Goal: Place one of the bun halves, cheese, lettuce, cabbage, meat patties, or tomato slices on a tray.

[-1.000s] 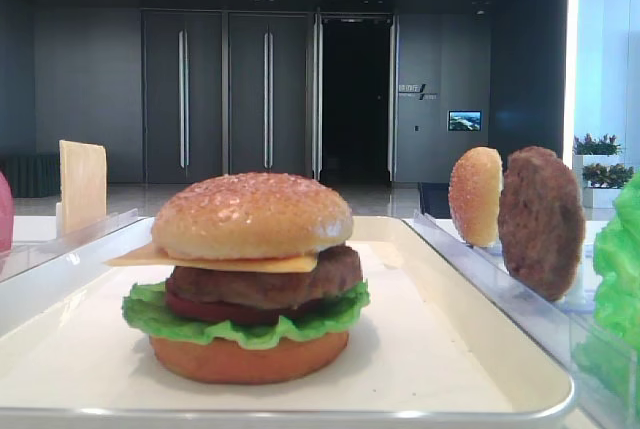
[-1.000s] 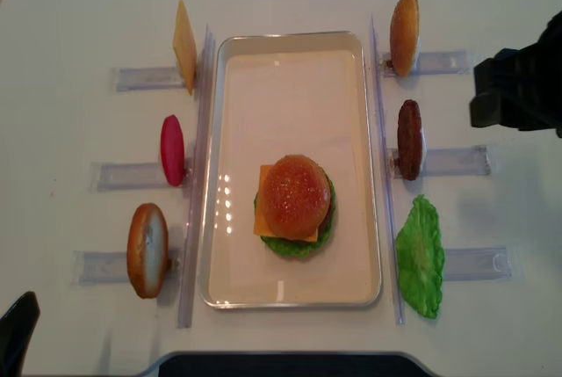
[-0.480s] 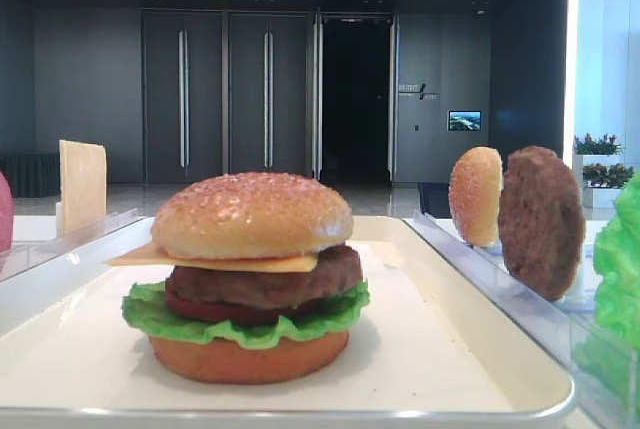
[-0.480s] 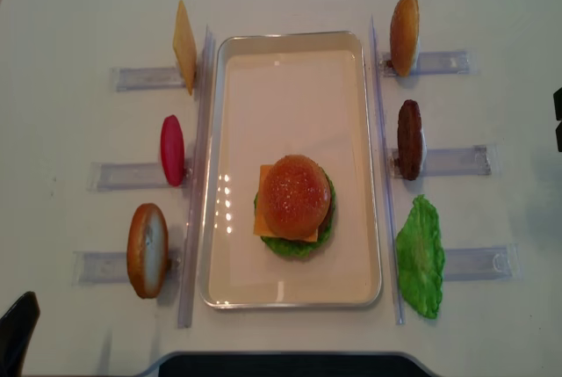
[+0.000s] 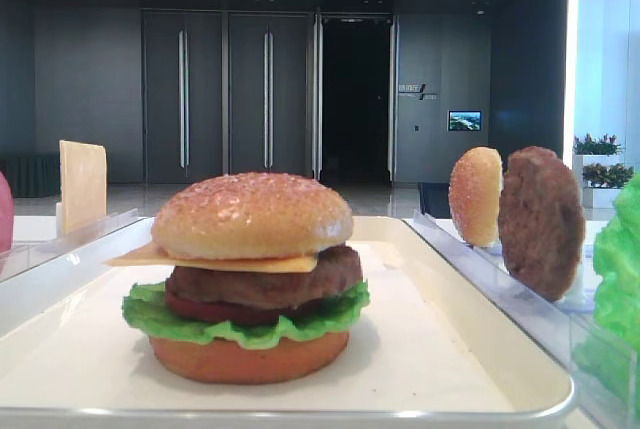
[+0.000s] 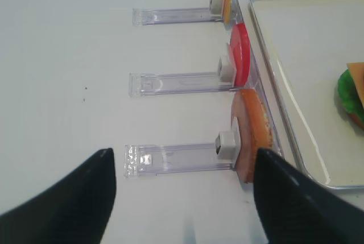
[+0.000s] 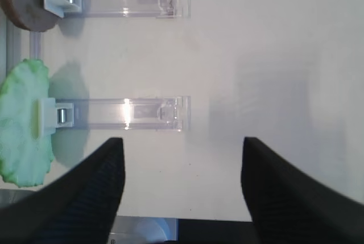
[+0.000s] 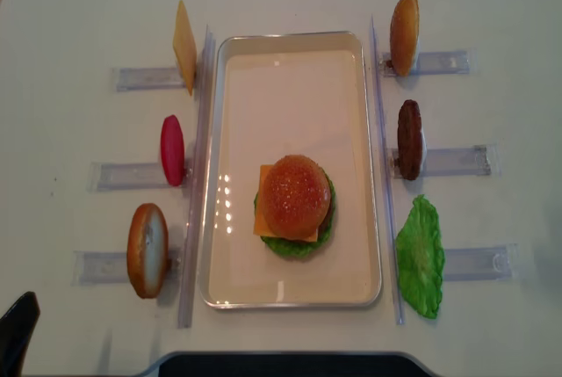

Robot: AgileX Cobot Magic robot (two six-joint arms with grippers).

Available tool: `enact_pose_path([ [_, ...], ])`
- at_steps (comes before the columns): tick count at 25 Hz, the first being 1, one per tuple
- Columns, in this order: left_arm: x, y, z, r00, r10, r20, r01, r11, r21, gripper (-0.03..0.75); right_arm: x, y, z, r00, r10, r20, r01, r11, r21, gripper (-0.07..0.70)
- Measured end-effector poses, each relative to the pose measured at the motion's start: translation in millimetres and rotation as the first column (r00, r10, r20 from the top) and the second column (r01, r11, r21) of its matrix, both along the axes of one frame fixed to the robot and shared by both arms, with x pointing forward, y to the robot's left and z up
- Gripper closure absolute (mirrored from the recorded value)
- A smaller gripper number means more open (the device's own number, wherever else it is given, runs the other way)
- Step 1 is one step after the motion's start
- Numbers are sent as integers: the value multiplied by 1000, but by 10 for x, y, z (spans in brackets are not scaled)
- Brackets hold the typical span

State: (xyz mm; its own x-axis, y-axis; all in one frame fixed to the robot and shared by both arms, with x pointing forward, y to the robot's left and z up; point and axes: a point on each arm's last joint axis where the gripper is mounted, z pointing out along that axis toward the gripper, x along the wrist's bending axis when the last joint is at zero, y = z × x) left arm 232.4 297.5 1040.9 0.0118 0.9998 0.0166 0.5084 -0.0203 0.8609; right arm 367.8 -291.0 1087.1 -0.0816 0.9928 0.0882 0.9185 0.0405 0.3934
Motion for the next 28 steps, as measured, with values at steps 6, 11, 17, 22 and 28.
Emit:
enact_pose_path([
  [6,0,0,0,1000,0,0,0,1000,0,141,-560,14,0,984,1,180,1,1000,-8,185],
  [11,0,0,0,1000,0,0,0,1000,0,141,-939,23,-15,942,2,336,3,1000,-15,189],
  [17,0,0,0,1000,0,0,0,1000,0,141,-1240,32,-168,894,3,449,5,1000,-18,189],
  [22,0,0,0,1000,0,0,0,1000,0,141,-1384,36,-290,862,5,507,6,1000,-19,189],
  [28,0,0,0,1000,0,0,0,1000,0,141,-1467,42,-372,838,5,545,5,1000,-17,189],
])
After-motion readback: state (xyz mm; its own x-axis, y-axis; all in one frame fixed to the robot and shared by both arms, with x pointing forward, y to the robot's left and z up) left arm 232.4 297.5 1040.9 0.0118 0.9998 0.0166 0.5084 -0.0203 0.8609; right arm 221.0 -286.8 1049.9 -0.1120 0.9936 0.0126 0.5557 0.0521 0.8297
